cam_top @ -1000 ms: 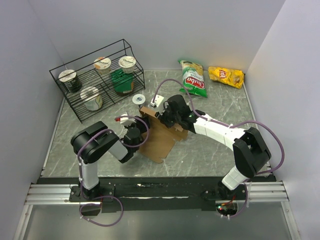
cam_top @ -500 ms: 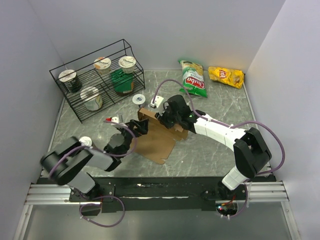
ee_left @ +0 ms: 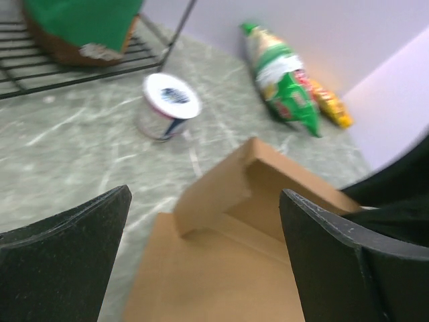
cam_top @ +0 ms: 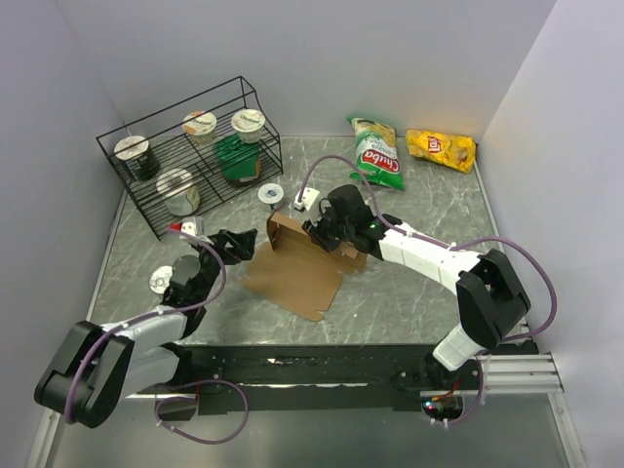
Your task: Fold the paper box
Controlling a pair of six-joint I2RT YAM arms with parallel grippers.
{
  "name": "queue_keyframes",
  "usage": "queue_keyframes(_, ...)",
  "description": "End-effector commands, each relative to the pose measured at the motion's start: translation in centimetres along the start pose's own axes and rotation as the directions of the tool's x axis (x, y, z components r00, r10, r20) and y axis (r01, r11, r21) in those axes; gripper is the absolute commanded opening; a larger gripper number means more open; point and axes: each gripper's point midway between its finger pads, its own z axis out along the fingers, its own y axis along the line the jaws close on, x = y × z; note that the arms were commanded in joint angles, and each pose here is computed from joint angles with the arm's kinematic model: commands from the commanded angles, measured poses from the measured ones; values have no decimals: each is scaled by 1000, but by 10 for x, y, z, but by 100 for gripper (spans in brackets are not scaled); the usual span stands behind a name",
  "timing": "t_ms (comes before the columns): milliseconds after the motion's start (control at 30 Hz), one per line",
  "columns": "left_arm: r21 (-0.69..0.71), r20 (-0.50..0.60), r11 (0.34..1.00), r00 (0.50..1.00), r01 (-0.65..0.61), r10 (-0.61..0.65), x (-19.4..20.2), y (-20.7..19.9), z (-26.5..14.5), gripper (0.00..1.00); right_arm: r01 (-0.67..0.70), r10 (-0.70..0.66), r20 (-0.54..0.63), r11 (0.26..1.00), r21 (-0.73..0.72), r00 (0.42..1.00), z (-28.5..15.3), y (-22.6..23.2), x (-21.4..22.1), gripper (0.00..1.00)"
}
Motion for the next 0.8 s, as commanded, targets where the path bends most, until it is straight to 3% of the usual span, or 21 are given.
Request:
queue_keyframes(0,-60,-103,998,994,-30,23,12,21,12,99,-21,20,-46,999,-38,999,-5,10,17,30)
queue_keyframes(333,9,-321,995,942,-103,100,56,31,45,94,-17,16,-41,999,-30,999,-8,8,15,31)
queue_keyframes(767,152,-358,980,917,-126,173,69,16,52,85,-15,13,-42,999,-36,999,-6,9,15,31)
